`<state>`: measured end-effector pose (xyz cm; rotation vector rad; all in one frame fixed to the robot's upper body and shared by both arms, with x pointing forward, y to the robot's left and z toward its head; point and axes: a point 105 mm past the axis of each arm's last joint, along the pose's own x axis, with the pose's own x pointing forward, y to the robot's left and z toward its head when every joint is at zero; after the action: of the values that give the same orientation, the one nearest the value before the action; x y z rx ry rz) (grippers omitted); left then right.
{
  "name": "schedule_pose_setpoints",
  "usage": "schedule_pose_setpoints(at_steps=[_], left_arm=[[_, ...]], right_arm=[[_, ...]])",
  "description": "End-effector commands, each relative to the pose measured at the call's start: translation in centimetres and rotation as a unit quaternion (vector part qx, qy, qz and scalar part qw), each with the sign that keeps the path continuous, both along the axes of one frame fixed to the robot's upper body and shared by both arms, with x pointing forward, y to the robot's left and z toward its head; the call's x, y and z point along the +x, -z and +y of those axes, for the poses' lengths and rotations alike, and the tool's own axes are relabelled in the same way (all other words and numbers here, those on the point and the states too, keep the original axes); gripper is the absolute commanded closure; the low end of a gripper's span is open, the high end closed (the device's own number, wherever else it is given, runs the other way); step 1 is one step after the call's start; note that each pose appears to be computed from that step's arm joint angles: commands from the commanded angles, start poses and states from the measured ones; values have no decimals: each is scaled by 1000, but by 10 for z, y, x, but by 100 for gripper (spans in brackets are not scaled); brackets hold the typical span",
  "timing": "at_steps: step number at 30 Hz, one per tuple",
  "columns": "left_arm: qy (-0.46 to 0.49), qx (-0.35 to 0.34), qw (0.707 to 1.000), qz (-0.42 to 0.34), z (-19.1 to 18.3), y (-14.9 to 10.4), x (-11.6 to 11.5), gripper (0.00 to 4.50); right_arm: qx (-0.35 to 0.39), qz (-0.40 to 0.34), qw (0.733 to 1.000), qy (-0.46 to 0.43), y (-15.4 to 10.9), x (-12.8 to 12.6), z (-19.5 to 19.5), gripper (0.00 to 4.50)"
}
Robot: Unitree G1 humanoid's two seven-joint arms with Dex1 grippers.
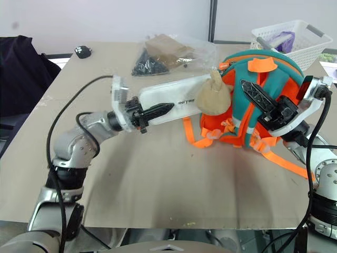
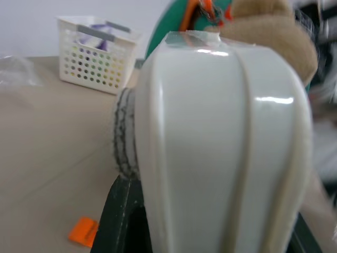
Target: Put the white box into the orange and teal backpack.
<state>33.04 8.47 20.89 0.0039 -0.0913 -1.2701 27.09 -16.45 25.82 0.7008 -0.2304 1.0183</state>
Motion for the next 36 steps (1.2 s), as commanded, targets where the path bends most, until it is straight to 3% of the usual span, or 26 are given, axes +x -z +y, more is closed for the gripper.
schedule_pose_setpoints(at_steps=[1, 3, 9, 11, 15, 16, 17, 22, 30, 36], left_arm=[[15, 89, 995, -40, -26, 13, 20, 358], [17, 112, 991, -72, -41, 9, 32, 358], [93, 50, 991, -79, -131, -23, 33, 358], [107, 32, 991, -70, -158, -24, 28, 248], [94, -7, 994, -52, -169, -34, 29, 62], [79, -27, 995, -45, -166, -39, 32, 21], [63, -49, 996, -38, -160, -45, 36, 9], [15, -169, 985, 28, -111, -66, 42, 9], [-59, -176, 980, 73, -59, -41, 14, 9], [-52, -201, 975, 85, -45, -47, -4, 9]], right_arm=[[-1, -30, 1000, -2, -9, -8, 3, 446], [-2, -29, 1000, 0, -7, -7, 5, 446], [-2, -28, 1000, 4, -2, -7, 12, 446], [3, -29, 1000, 8, 0, -5, 13, 450], [9, -33, 999, 19, 1, -5, 15, 450], [11, -34, 999, 21, 1, -6, 15, 450], [13, -33, 999, 23, 2, -7, 14, 450], [10, -29, 999, 33, 6, -11, 10, 450], [6, -19, 999, 38, 11, -9, 7, 450], [8, -11, 999, 32, 14, -6, 11, 450]])
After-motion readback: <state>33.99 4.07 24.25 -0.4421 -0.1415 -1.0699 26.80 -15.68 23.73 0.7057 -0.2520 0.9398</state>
